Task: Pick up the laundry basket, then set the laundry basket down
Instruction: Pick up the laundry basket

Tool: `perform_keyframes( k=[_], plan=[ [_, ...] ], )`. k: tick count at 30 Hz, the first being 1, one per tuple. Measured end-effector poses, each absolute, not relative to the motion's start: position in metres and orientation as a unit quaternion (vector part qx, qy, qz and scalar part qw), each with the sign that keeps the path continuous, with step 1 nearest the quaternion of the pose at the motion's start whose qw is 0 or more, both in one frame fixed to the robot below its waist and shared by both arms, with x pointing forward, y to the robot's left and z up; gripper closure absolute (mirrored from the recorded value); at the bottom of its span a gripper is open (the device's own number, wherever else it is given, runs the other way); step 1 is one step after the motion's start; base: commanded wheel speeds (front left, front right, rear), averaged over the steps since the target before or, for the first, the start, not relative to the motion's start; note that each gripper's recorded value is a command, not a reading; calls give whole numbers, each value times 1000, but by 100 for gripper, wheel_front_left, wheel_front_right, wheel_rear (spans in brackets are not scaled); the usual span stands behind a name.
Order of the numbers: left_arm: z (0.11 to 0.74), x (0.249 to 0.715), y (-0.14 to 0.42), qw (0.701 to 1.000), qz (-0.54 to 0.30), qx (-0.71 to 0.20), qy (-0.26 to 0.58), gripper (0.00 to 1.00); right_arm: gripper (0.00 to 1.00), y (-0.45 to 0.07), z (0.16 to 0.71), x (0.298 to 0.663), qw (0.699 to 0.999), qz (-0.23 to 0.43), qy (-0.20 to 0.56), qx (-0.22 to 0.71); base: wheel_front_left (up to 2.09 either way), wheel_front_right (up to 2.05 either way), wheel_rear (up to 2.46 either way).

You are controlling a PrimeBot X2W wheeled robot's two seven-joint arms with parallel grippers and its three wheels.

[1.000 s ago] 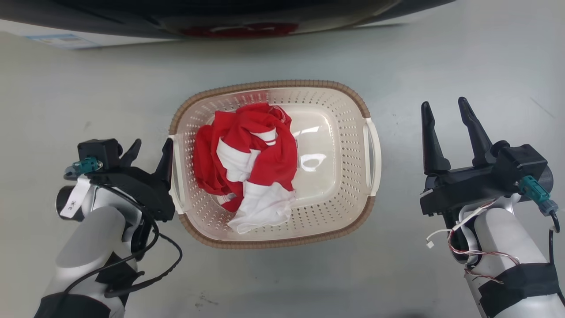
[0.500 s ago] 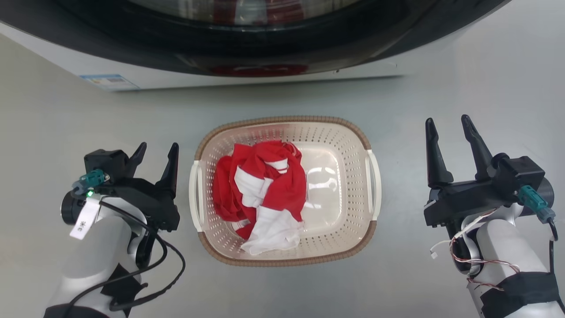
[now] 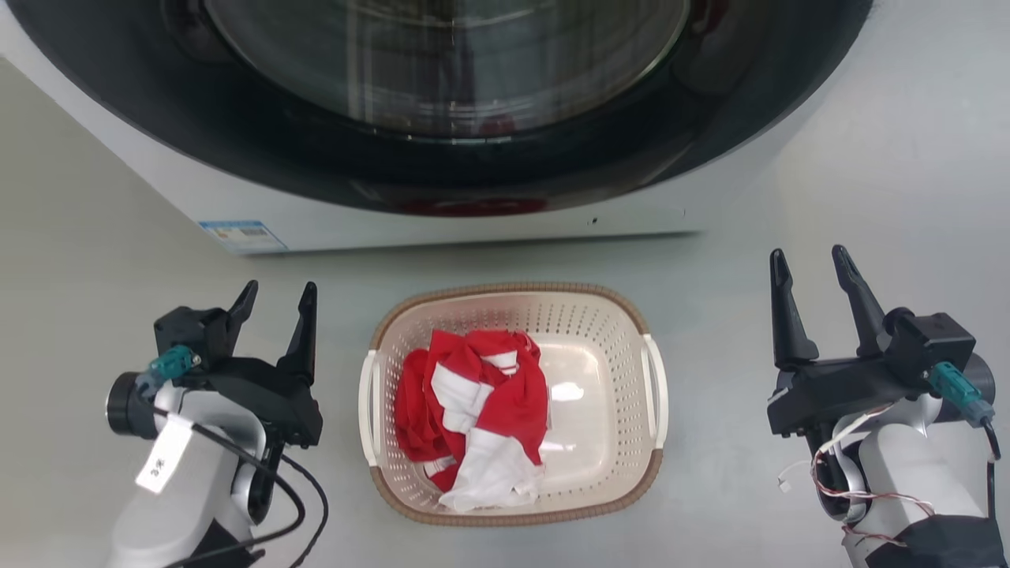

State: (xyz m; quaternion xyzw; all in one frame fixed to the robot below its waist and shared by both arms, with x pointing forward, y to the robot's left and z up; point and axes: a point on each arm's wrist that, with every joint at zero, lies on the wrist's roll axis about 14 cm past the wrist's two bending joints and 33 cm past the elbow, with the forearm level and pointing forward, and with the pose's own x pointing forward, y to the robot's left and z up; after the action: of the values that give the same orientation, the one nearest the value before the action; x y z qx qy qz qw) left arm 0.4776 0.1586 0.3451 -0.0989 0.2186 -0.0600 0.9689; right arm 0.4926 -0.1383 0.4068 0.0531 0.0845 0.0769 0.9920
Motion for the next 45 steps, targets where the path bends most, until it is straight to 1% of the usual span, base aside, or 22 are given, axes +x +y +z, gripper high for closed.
perform_keyframes(
  k=[11,16,21,35,45],
  plan=[
    [418,464,161,988,-64,-78,118,0,0,-149,462,475,996,71,25,39,0,0,0],
    [444,451,158,992,-66,-75,79,0,0,-151,479,464,997,71,4,34,0,0,0],
    [462,434,167,995,-52,-65,51,0,0,-152,494,452,997,70,-14,31,0,0,0],
    [494,383,166,997,-47,-68,1,0,0,-159,500,405,998,57,-19,30,0,0,0],
    [503,360,170,997,-36,-71,-14,0,0,-156,508,384,997,60,-33,34,0,0,0]
  ],
)
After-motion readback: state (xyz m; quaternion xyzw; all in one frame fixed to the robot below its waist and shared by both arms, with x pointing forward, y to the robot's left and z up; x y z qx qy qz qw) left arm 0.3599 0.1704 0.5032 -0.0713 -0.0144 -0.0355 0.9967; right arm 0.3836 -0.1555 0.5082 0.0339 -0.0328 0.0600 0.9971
